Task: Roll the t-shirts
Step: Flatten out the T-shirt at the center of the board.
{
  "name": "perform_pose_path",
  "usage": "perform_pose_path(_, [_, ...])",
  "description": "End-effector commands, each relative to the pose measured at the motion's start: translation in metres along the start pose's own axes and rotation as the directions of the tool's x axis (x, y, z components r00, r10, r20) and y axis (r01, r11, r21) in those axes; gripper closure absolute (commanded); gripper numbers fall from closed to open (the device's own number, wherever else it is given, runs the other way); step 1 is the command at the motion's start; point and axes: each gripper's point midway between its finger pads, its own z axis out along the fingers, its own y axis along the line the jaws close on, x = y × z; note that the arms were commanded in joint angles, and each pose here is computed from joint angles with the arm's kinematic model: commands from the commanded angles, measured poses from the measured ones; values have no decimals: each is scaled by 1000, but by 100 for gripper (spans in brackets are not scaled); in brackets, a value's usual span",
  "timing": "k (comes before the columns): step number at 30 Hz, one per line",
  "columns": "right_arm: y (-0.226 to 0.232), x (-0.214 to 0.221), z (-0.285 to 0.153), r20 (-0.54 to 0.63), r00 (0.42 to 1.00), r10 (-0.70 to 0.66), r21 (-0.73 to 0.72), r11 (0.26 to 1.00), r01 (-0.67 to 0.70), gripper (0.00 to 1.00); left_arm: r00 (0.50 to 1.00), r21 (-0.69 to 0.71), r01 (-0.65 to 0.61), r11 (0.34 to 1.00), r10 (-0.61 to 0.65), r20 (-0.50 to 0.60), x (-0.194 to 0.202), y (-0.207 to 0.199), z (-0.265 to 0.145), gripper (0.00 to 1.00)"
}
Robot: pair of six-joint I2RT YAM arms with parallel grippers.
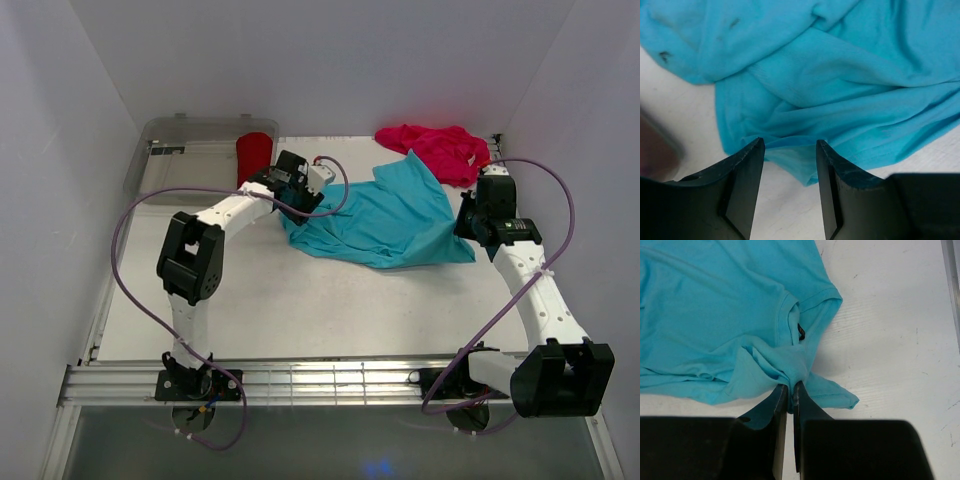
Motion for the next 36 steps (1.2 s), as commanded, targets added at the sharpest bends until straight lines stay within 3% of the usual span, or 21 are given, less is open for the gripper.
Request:
perform_pose_path(1, [2,-17,0,63,998,-2,-16,1000,3,92,998,81,16,997,-21,55,-16,-18,-9,43])
perform_pose_path(6, [3,-15,4,54,999,-3,-14,1000,4,92,996,106,-17,994,7,90,-26,-28,-11,41])
perform_pose_path(13, [2,-18,-2,73,997,-4,-13,1000,5,92,996,-5,-48,999,47,-69,12,-5,23,41])
perform_pose_path(17, [1,-20,-5,85,996,-6,-9,1000,7,92,997,-46,-37,998,33,-77,12,5,18,43])
perform_pose_path(18, [0,-20,-5,87,996,-4,-8,1000,5,92,998,-53,-36,998,33,-61,7,6,11,45])
perform_pose_path(22, [-2,-21,-7,93,996,-4,0,1000,4,92,999,-61,-29,998,26,-39,2,6,-3,93])
perform_pose_path(23, [-1,-21,-7,94,996,-2,-2,1000,3,92,999,-62,-25,998,22,-41,4,5,-6,98])
perform_pose_path(27, [-4,-26,-15,118,993,3,8,1000,-4,92,1000,-103,-9,995,11,22,-9,13,-42,100])
perform_pose_path(31, [-14,-28,-24,134,991,12,59,998,-20,92,995,-216,25,976,-4,98,-21,44,-101,100])
perform_pose_path(36, [-15,-20,-32,99,995,18,58,998,-24,92,993,-273,89,958,-66,93,3,72,-155,100])
